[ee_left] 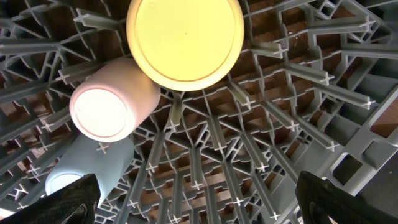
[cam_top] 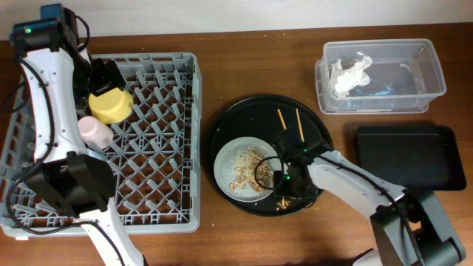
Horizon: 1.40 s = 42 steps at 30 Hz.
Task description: Sort waste into correct bins and load items into the dishwasher rack
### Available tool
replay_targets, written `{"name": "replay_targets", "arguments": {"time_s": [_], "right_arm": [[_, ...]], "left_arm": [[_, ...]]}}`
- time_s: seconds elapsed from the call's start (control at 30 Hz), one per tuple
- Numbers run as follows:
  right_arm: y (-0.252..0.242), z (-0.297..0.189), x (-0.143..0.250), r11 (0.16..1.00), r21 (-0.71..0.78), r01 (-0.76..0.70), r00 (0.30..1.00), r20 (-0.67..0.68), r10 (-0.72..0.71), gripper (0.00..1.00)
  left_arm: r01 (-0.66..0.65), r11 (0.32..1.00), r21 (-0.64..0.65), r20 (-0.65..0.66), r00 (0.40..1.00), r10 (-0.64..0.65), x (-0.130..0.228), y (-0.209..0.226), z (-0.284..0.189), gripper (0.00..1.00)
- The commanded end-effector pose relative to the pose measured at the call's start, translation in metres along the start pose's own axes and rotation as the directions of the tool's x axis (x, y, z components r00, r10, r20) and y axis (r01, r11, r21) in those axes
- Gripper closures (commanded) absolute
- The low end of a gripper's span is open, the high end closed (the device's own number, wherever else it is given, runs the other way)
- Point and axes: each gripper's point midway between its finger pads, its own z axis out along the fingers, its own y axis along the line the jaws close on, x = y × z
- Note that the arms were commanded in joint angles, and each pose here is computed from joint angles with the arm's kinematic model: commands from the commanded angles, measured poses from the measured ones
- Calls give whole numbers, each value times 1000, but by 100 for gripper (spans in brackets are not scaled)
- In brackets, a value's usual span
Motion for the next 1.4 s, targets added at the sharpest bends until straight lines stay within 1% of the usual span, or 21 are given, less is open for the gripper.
{"name": "replay_targets", "arguments": {"time_s": [0.0, 0.1, 0.23, 0.27, 0.33, 0.43, 0.53, 0.6, 0.63, 0.73, 0.8, 0.87, 1.0, 1.1, 1.17, 1.2, 1.23, 1.27, 1.3, 1.33, 1.37], "right_arm": [[-9, 0, -1, 998, 63, 8, 999, 31, -10, 49], [-12, 0, -3, 997, 81, 0, 999, 42, -4, 67], [-15, -1, -6, 995, 98, -4, 998, 56, -2, 69], [-14, -1, -7, 995, 95, -3, 998, 62, -3, 72], [-14, -1, -7, 995, 94, -22, 998, 63, 16, 96], [-14, -5, -5, 994, 94, -57, 997, 50, 52, 96], [-5, -34, -12, 994, 111, -26, 999, 38, 22, 96], [-2, -67, -25, 987, 156, -23, 997, 79, 11, 96], [-2, -93, -38, 980, 198, -28, 991, 135, 2, 96], [-1, -161, -63, 976, 204, -79, 968, 248, 27, 96], [-16, -207, -91, 970, 177, -168, 923, 374, 91, 96], [-53, -258, -133, 946, 63, -317, 814, 531, 238, 96], [-130, -290, -195, 870, -101, -483, 612, 672, 418, 96], [-165, -277, -239, 840, -186, -510, 550, 680, 485, 92], [-184, -257, -261, 824, -192, -534, 537, 676, 505, 83], [-188, -248, -269, 821, -196, -537, 539, 669, 512, 82], [-192, -232, -279, 819, -209, -534, 551, 649, 525, 70], [-192, -224, -283, 820, -216, -530, 562, 634, 531, 46], [-192, -218, -284, 820, -220, -528, 573, 620, 536, 11], [-192, -217, -280, 818, -217, -533, 581, 609, 540, 0], [-191, -222, -275, 820, -213, -532, 585, 608, 537, 1]], "left_arm": [[3, 1000, -2, 12, 1000, -3, -3, 4, -3, 1], [3, 1000, -2, 12, 1000, -3, -3, 4, -3, 1], [3, 1000, -2, 12, 1000, -3, -3, 4, -3, 1], [3, 1000, -2, 12, 1000, -3, -3, 4, -3, 1], [3, 1000, -2, 12, 1000, -3, -3, 4, -3, 1], [3, 1000, -2, 12, 1000, -3, -3, 4, -3, 1], [3, 1000, -2, 12, 1000, -3, -3, 4, -3, 1], [3, 1000, -2, 12, 1000, -3, -3, 4, -3, 1], [3, 1000, -2, 12, 1000, -3, -3, 4, -3, 1], [3, 1000, -2, 12, 1000, -3, -3, 4, -3, 1], [3, 1000, -2, 12, 1000, -3, -3, 4, -3, 1], [3, 1000, -2, 12, 1000, -3, -3, 4, -3, 1], [3, 1000, -2, 12, 1000, -3, -3, 4, -3, 1], [3, 1000, -2, 13, 1000, -3, -3, 4, -3, 1], [3, 1000, -2, 12, 1000, -3, -3, 4, -3, 1], [3, 1000, -2, 12, 1000, -3, -3, 4, -3, 1], [3, 1000, -2, 12, 1000, -3, -3, 4, -3, 1], [3, 1000, -2, 12, 1000, -3, -3, 4, -3, 1], [4, 1000, -2, 12, 1000, -4, -3, 4, -3, 1], [4, 1000, -2, 12, 1000, -4, -3, 4, -3, 1], [3, 1000, -2, 12, 1000, -3, -3, 3, -3, 1]]}}
